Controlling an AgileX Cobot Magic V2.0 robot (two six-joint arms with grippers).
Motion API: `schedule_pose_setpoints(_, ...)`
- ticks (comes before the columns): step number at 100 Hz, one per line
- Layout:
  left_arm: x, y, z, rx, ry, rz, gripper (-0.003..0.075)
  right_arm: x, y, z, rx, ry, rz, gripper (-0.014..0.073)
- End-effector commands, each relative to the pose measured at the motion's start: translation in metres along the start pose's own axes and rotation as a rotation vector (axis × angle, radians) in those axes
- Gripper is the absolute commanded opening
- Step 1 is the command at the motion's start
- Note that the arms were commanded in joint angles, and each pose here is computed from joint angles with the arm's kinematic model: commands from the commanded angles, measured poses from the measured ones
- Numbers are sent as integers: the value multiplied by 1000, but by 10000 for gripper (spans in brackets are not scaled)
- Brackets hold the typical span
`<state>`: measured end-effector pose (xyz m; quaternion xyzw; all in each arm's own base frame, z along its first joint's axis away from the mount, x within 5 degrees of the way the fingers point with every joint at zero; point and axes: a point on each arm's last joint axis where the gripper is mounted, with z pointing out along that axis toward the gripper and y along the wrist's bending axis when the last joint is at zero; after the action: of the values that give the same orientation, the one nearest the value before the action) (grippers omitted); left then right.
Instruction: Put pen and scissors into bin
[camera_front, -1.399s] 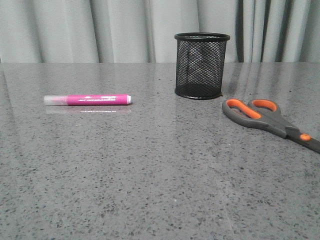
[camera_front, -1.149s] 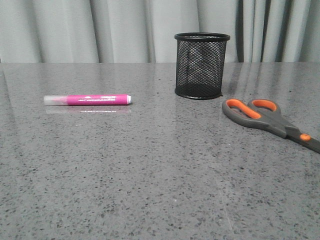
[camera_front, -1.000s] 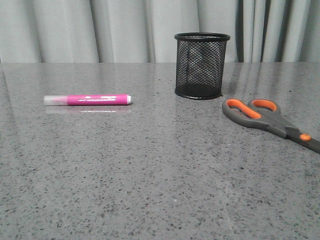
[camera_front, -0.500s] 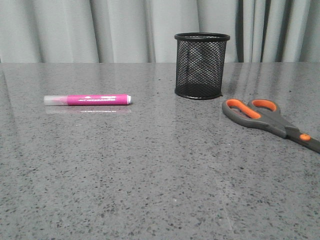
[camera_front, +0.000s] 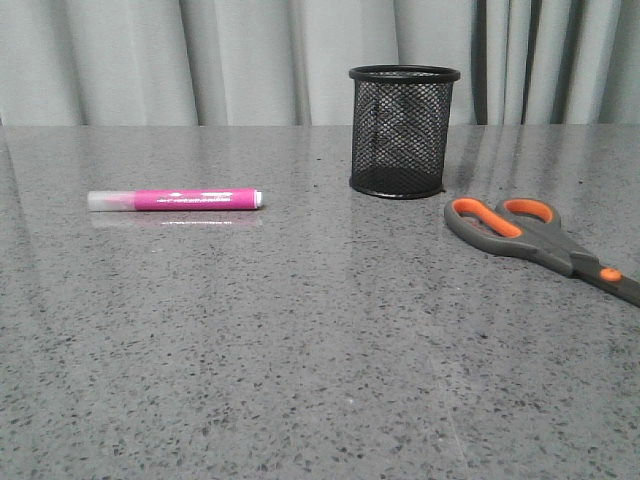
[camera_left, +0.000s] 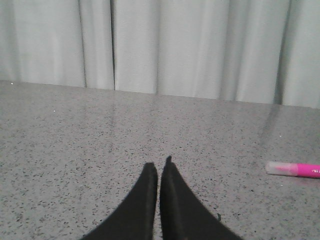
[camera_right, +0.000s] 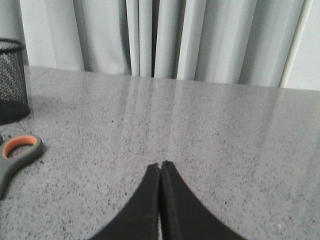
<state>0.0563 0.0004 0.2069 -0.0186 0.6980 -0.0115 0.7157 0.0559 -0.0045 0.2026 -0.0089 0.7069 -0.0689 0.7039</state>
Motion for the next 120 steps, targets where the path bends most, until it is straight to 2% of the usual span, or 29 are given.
schedule_pose_setpoints(1,6,1,-1,-3,-66,-71,-19,-6,-2,-1,28,-118,2,-76)
schedule_pose_setpoints(12,6,1,-1,0,-66,-220,-19,-9,-3,-2,35,-153,35,-76)
schedule_pose_setpoints(29,6,1,-1,5,-65,-443,-19,-10,-5,-2,37,-169,266,-76)
schedule_pose_setpoints(38,6,1,-1,6,-65,-530,-19,-10,-5,-2,36,-168,373,-76)
schedule_pose_setpoints(49,6,1,-1,9,-66,-619,-19,-10,-6,-2,35,-168,564,-76)
schedule_pose_setpoints(57,4,1,-1,13,-67,-640,-19,-10,-6,-2,28,-162,580,-76)
schedule_pose_setpoints(81,-15,-3,-2,48,-61,-614,-20,-29,0,1,-40,-58,555,-64)
schedule_pose_setpoints(98,-52,-10,0,81,22,-383,-20,-53,5,17,-108,123,455,-64)
schedule_pose_setpoints(120,-105,-19,21,143,239,-88,-19,-89,11,57,-217,350,332,-64)
